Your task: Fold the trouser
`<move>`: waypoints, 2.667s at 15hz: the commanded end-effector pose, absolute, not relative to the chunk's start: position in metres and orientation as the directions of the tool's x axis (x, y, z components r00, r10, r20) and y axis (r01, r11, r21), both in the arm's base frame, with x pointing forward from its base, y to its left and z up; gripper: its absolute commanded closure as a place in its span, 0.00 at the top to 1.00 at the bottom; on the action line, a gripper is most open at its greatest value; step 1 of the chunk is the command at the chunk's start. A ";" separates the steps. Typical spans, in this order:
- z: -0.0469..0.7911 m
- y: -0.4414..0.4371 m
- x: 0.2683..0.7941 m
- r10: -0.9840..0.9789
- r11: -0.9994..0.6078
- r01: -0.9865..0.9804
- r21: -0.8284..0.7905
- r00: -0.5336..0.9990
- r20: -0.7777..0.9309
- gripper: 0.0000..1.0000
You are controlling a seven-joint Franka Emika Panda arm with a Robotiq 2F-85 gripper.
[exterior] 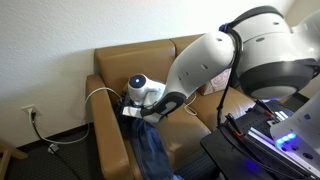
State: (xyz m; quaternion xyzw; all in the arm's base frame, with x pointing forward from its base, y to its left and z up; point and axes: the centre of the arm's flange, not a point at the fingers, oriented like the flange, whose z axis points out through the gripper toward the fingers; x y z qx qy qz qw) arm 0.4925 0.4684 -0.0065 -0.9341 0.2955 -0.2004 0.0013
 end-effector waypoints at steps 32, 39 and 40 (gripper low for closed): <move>0.108 0.192 0.530 -0.997 -0.075 -0.836 -0.543 0.046 0.066 0.03; 0.150 0.179 0.513 -0.993 0.109 -0.745 -0.658 -0.057 -0.100 0.03; 0.162 0.174 0.512 -0.991 0.136 -0.720 -0.680 -0.083 -0.110 0.03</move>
